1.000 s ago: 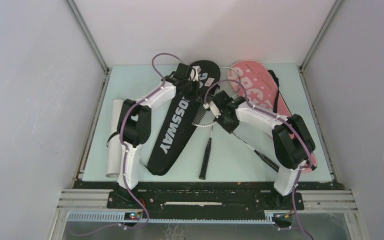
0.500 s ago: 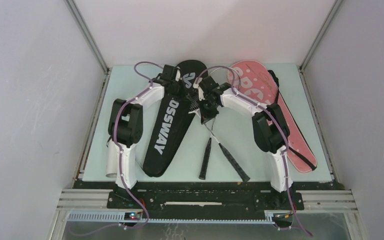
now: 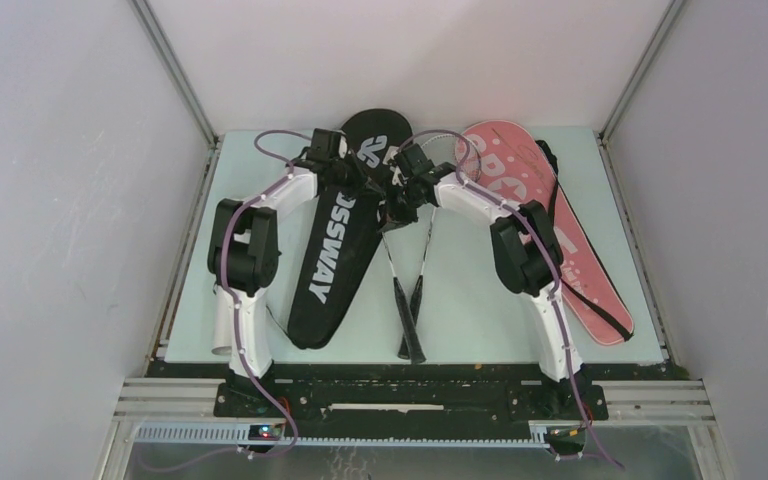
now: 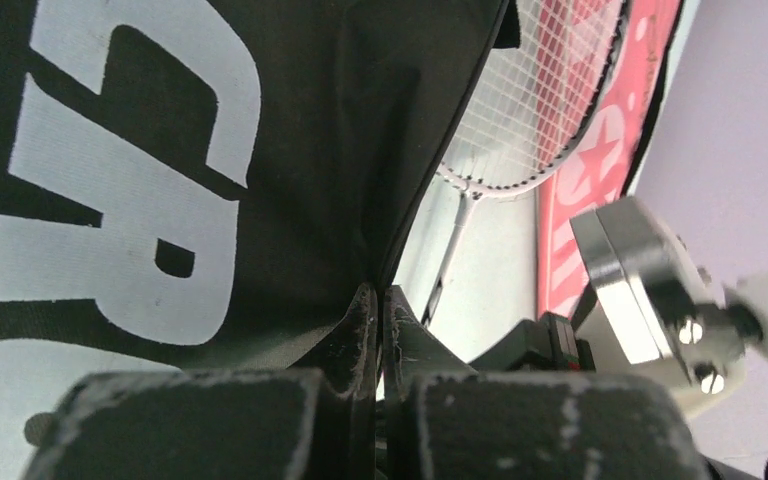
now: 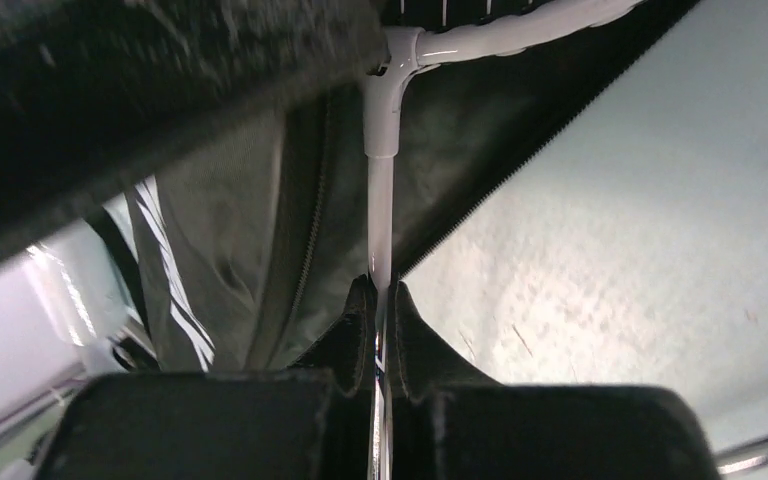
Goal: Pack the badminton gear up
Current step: Place the racket in the racket bag.
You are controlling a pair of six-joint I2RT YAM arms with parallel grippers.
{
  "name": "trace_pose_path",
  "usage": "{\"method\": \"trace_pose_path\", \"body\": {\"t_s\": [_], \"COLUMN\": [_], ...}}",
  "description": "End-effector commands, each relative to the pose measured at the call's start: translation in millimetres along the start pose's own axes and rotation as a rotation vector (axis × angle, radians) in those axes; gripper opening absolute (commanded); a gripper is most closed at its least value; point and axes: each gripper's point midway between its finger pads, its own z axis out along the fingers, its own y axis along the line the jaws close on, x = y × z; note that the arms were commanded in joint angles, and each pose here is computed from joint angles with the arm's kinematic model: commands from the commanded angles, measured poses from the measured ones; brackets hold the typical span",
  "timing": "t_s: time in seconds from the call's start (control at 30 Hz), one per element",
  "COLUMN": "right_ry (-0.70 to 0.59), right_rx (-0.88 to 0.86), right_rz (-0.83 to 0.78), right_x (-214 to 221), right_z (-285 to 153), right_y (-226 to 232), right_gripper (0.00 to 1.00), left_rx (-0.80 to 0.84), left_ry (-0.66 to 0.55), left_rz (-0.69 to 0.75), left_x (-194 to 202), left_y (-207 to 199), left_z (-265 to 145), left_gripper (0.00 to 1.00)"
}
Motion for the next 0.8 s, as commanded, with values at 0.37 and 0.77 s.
{"method": "trace_pose_path", "body": {"t_s": [0.37,0.77], "right_ry": [-0.114,-0.035], "right_rx": [-0.280,-0.441], "right_rz": [0.166,0.097], "right_x": [-89,-79], "right_z": [31,36], "right_y": [24,38], "right_gripper": [0.02,0.46], "left_rx": [0.189,0.315], "left_ry": [0.064,0.069], "left_rz": [-0.146,-0.178], "left_x": [19,10], "left_y": [-22,-34], "left_z": [-11,-16], "left_gripper": [0.00,0.00]}}
